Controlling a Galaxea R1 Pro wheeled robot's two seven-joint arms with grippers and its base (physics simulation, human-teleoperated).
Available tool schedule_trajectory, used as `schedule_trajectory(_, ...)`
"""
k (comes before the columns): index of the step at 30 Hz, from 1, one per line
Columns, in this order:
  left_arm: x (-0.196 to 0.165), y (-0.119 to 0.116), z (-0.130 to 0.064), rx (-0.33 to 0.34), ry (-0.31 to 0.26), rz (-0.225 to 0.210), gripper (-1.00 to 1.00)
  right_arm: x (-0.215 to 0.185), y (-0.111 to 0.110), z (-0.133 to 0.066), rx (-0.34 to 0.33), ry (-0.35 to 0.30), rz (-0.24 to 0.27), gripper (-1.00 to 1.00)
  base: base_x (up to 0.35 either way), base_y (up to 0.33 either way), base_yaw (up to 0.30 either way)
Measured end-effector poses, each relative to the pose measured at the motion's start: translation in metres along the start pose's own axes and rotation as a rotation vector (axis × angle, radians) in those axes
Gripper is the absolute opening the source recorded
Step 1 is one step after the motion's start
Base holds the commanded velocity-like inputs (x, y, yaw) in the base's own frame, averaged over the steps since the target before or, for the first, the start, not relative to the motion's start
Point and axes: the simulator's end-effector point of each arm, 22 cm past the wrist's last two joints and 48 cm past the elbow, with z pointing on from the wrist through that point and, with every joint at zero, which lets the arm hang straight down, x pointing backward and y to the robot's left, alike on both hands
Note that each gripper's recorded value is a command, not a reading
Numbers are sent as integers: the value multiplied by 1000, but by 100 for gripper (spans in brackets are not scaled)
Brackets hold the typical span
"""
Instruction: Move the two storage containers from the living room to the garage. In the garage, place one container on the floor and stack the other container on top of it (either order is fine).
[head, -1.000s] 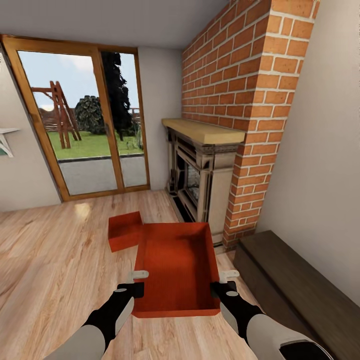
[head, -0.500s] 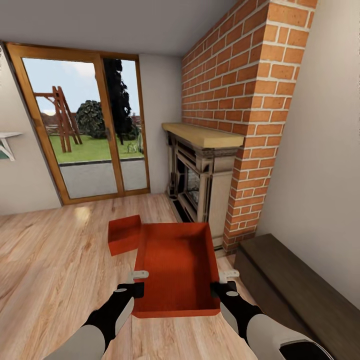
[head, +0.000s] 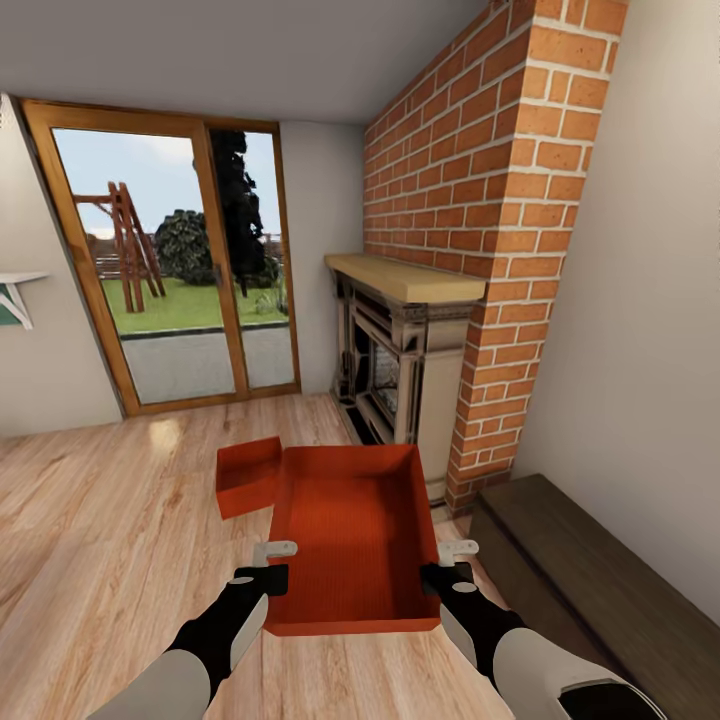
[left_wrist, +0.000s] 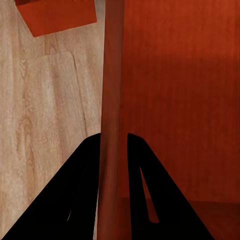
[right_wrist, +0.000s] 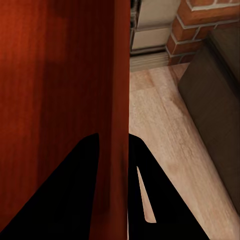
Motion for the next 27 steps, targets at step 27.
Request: schedule_trajectory(27, -2, 0, -2, -1, -5, -2, -100, -3, 0, -1, 1, -6, -1, -100, 0, 0, 38)
